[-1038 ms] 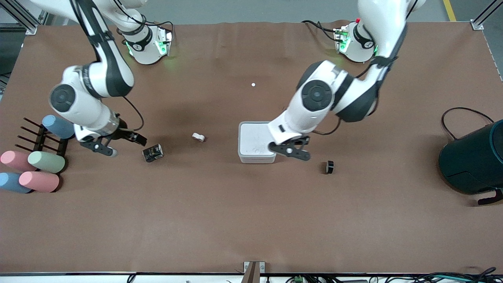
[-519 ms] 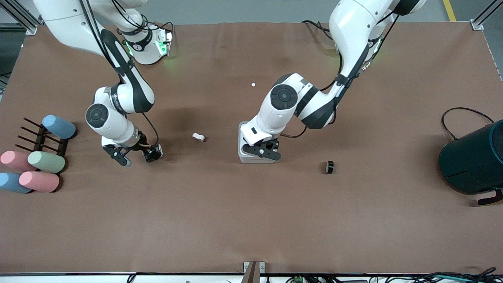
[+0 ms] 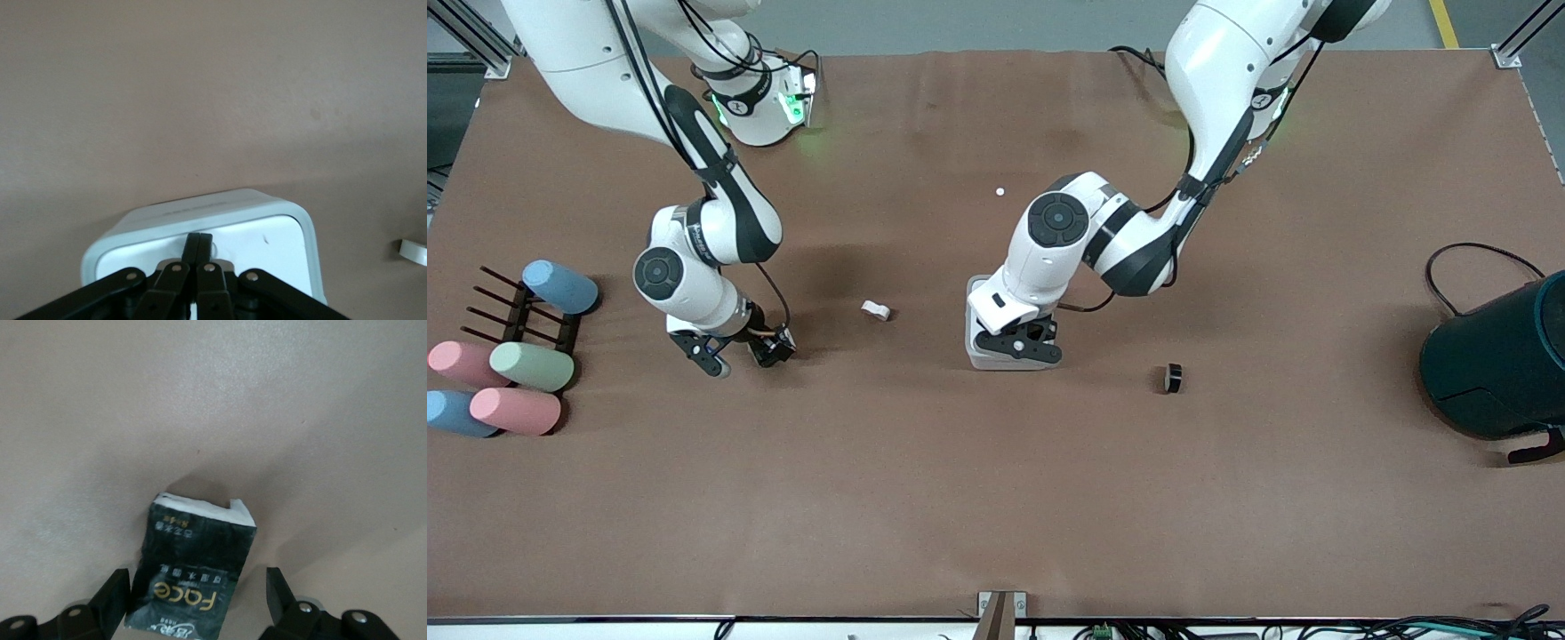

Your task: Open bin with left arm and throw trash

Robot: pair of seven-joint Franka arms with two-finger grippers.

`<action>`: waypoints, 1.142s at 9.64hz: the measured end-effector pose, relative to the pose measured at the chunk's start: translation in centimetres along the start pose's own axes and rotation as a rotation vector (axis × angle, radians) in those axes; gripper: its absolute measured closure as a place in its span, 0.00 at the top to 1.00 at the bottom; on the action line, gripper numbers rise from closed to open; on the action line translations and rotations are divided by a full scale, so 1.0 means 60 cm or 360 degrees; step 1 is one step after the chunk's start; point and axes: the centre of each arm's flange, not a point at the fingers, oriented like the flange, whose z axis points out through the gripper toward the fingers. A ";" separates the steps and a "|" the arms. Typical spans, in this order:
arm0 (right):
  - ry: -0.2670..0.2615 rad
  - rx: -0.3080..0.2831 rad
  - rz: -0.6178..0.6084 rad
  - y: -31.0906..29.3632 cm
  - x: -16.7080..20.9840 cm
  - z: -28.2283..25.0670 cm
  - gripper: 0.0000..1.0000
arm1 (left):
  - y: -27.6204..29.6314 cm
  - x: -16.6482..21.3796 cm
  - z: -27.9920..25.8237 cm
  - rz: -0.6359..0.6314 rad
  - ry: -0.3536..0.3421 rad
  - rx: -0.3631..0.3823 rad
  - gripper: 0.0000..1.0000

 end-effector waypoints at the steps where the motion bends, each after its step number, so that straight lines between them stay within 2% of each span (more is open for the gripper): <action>1: 0.0001 -0.0001 0.0011 0.002 0.003 0.000 0.65 | -0.028 0.014 -0.033 -0.0036 -0.0046 0.0062 0.03; 2: 0.0006 0.0004 0.0030 0.003 0.008 -0.003 0.51 | -0.067 0.032 -0.091 -0.0077 -0.0077 0.0117 0.04; 3: 0.0022 0.0023 0.0070 -0.004 0.016 -0.013 0.41 | -0.118 0.049 -0.150 -0.0089 -0.0097 0.0161 0.04; 4: 0.0032 0.0043 0.0093 -0.026 0.021 -0.038 0.37 | -0.178 0.066 -0.187 -0.0062 -0.0118 0.0193 0.05; 6: 0.0019 0.0073 0.0138 -0.129 -0.005 -0.155 0.36 | -0.321 0.095 -0.178 0.0021 -0.0200 0.0221 0.32; 8: 0.0043 0.0200 0.0167 -0.271 -0.102 -0.305 0.36 | -0.400 0.093 -0.111 0.0069 -0.0324 0.0217 0.62; 9: 0.0054 0.0285 0.0185 -0.332 -0.172 -0.351 0.36 | -0.406 0.084 -0.065 0.0081 -0.0358 0.0209 0.65; 10: 0.0043 0.0341 0.0230 -0.384 -0.239 -0.369 0.36 | -0.406 0.070 -0.010 0.0094 -0.0346 0.0189 0.71; 11: 0.0021 0.0366 0.0281 -0.426 -0.286 -0.363 0.32 | -0.411 0.051 0.041 0.0098 -0.0308 0.0167 0.73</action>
